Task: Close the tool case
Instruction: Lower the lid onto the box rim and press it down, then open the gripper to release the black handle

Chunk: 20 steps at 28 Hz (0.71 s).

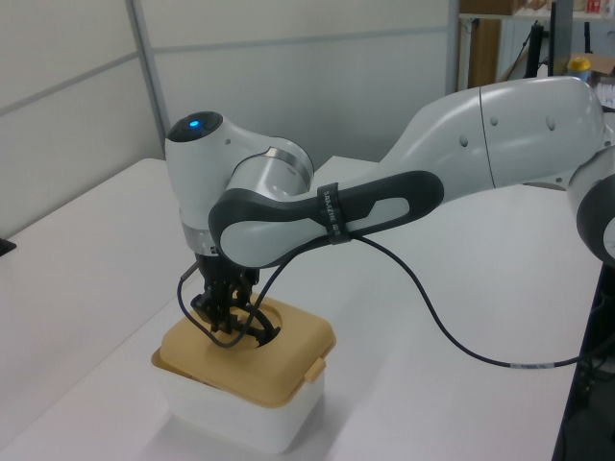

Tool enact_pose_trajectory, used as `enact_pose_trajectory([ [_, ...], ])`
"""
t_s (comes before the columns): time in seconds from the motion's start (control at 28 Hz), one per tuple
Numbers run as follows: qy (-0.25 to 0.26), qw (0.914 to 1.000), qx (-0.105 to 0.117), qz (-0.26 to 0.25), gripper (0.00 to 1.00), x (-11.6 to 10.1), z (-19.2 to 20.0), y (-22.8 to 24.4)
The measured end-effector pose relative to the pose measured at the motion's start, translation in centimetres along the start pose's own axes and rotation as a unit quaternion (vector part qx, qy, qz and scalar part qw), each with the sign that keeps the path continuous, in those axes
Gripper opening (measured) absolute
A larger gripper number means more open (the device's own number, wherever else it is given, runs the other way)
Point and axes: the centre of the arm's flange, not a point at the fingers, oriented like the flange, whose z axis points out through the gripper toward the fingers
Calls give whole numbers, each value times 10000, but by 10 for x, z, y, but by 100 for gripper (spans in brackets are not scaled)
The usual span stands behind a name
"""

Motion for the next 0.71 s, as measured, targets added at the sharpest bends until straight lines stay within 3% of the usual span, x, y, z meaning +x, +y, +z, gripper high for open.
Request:
enact_pose_trajectory([
  [0.07,11,10000,3,1,58,0,-1,0],
  [0.11,25,10000,8,3,67,1,-3,0],
  [0.43,-26,9999,-10,-126,97,-4,-21,5],
  [0.71,-352,9988,-94,-325,100,-23,-60,26],
])
